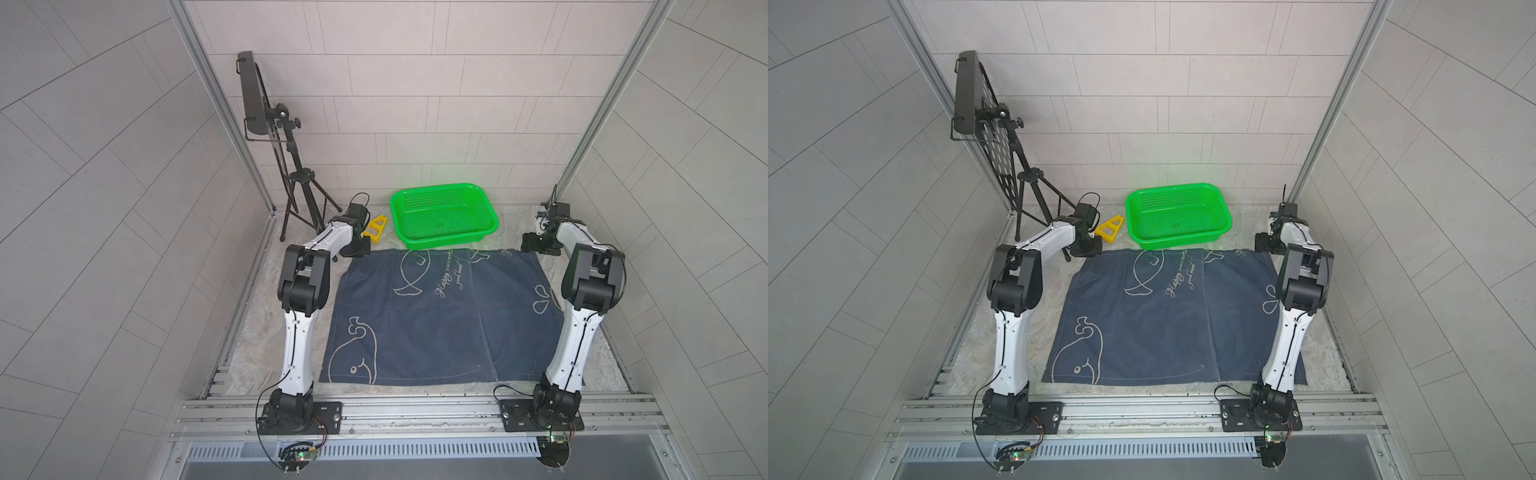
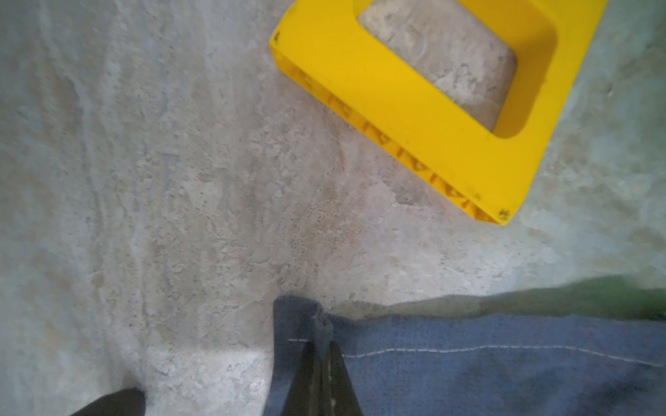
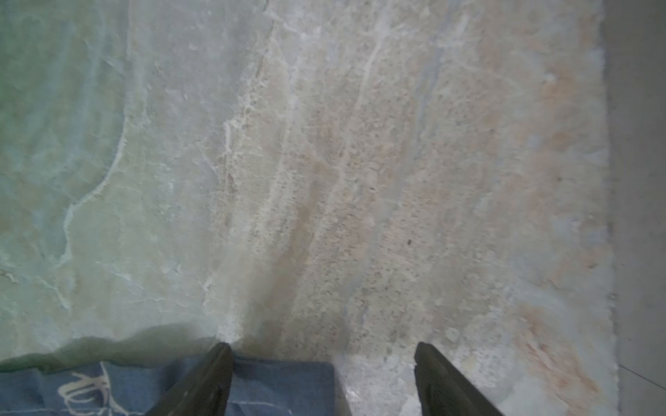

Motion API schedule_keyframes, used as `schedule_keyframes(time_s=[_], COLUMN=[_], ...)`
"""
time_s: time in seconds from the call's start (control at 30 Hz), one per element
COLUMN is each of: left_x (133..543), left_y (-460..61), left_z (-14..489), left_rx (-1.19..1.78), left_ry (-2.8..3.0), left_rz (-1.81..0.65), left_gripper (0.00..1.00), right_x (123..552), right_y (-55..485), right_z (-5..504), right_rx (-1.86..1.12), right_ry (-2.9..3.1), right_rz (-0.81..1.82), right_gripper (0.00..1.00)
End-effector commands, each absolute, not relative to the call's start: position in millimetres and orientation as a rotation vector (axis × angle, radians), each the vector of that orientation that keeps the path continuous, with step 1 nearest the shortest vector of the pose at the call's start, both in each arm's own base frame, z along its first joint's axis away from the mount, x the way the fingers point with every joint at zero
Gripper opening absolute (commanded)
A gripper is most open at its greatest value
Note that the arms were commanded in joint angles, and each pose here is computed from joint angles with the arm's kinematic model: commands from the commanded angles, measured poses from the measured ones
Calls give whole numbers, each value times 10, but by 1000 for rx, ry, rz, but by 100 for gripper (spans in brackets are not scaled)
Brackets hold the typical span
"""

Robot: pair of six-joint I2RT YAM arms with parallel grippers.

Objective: Roll up the pillowcase
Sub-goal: Fold the pillowcase at the center of the board.

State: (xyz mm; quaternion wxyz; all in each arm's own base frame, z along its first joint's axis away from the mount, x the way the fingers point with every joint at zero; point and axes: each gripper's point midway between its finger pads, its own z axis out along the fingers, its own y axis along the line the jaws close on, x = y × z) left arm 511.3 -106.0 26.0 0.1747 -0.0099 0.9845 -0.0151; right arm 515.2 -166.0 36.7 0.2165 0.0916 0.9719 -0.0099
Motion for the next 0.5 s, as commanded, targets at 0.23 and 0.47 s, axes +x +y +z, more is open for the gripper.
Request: schedule_keyframes(time_s=[0.23,0.47], left_x=[5085,5126], left_y=[-1055,-1052], left_z=[199,282], left_rx=[12,18], left_ry=[2831,2810], left_rz=[-27,-25], left_gripper=[5,5], right_x=[4997,5115], right_y=[-1509,-1552], right_z=[195,397], right_rx=[205,178], right_ry=[2790,2709], right_rz=[20,-16], right_gripper=[50,22])
